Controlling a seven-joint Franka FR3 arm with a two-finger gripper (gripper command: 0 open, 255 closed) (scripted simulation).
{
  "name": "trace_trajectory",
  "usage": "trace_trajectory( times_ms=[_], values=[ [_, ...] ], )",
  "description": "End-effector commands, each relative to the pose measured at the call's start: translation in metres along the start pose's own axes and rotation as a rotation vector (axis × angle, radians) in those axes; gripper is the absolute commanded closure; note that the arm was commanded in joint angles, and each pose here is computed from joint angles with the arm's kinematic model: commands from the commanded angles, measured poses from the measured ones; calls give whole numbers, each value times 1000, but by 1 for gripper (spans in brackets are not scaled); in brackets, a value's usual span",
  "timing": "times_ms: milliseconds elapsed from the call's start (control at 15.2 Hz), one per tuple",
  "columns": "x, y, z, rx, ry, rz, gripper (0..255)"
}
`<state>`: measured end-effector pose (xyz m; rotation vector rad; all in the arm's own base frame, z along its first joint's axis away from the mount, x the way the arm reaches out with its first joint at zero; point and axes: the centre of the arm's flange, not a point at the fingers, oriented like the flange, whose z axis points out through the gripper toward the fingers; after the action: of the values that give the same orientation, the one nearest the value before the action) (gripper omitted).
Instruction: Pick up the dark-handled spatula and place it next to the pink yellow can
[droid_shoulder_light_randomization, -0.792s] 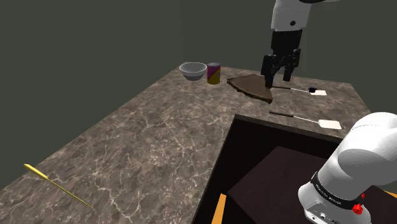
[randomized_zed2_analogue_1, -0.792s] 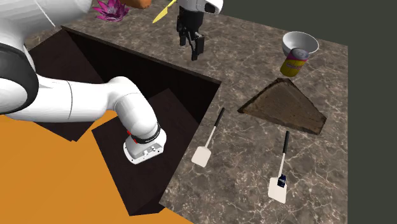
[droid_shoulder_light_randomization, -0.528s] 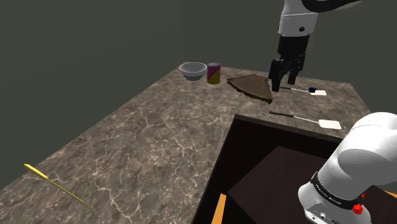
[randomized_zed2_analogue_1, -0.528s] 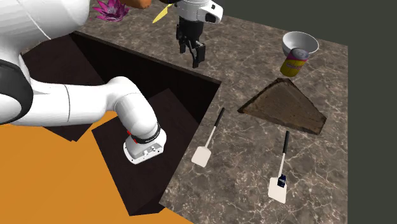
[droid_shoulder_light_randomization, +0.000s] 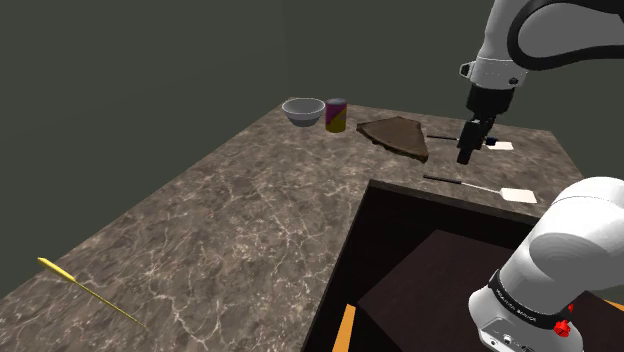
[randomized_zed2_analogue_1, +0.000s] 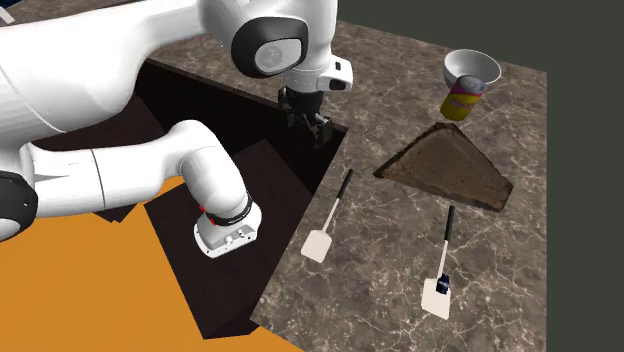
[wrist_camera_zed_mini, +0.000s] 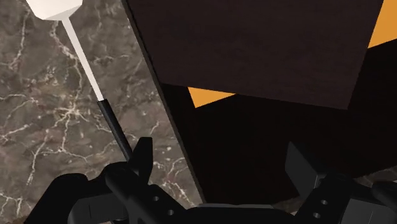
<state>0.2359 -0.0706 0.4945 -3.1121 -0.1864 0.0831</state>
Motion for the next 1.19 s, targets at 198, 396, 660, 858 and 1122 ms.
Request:
trace_trajectory(
  times_ms=[198, 396, 660, 858, 1122],
  values=[
    [-19, 51, 42, -9, 40, -130, 0],
    [-29, 82, 65, -14, 64, -204, 0],
    [-37, 125, 97, -19, 95, -303, 0],
    [-39, 148, 114, -23, 112, -357, 0],
    [-37, 148, 135, -23, 112, -357, 0]
  ],
)
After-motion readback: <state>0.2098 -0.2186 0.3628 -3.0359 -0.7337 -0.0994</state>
